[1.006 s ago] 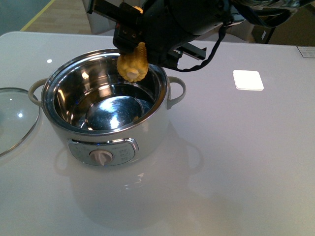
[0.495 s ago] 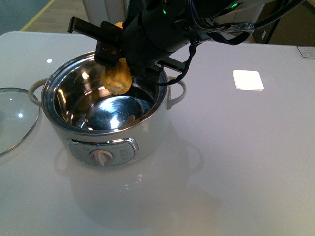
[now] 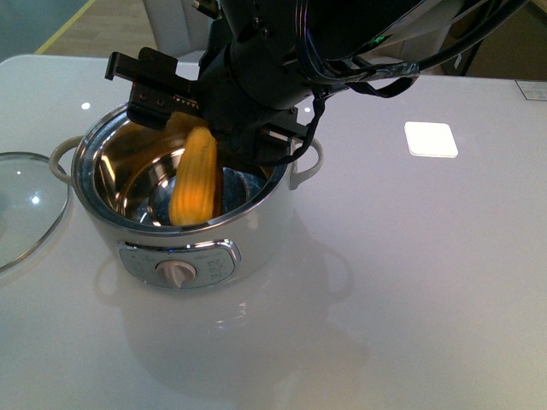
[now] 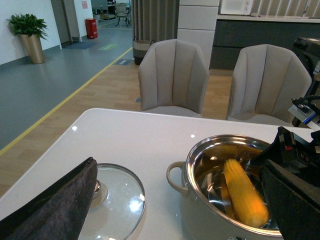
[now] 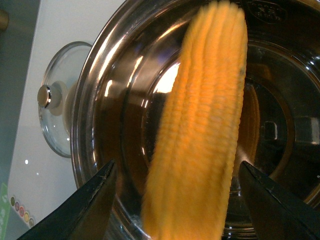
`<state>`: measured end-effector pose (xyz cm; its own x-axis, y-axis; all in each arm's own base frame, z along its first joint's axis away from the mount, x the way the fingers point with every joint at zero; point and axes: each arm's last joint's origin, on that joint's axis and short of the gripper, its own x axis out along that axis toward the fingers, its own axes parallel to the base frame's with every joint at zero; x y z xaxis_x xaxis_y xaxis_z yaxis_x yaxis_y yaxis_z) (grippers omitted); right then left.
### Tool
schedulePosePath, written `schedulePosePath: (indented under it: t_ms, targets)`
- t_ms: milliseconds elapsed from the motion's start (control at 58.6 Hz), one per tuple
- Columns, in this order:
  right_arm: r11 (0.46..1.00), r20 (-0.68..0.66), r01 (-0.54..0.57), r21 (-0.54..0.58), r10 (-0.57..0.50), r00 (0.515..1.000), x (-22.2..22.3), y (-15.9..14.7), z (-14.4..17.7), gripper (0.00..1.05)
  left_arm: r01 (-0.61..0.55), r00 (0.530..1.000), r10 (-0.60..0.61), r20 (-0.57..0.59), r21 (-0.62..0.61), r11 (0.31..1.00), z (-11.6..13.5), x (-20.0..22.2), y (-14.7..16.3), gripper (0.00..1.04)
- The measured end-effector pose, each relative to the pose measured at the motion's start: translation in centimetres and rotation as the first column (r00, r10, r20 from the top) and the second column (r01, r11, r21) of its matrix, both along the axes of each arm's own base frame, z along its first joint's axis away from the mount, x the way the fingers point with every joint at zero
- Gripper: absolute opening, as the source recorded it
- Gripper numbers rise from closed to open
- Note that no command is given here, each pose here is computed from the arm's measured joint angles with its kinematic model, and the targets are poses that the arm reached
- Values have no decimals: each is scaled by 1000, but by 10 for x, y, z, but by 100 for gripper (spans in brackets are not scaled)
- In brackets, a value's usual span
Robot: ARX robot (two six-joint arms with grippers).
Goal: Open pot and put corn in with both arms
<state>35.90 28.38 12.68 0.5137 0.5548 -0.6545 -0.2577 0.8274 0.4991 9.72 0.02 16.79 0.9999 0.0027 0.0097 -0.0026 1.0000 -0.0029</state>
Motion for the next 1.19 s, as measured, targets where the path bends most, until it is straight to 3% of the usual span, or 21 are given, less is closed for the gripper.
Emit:
schedulePosePath:
  t_ms: [119,273,461,665,733,989,1194]
  targets:
    - [1000,4,6,-1,-6,1000,0,0,0,97,0,1000,0,0,0,1000,0,0,0,98]
    - [999,24,43,0,-42,999,4,-9,2,96,0,1000,0,0,0,1000,0,0,0,98]
    - [983,87,181,38,-183,979,11,-57,27,96,0,1000,0,0,0,1000,0,0,0,98]
    - [908,215,418,26,-414,885,-2,-139,61,96,0,1000,0,0,0,1000,0,0,0,98]
    - [888,262,460,5,-445,856,-14,-158,65,96,0,1000,0,0,0,1000,0,0,0,98]
    - [812,434,580,-73,-498,751,-86,-202,73,96,0,1000,0,0,0,1000,0,0,0,98]
    - [727,514,676,-117,-538,668,-131,-212,56,96,0,1000,0,0,0,1000,0,0,0,98]
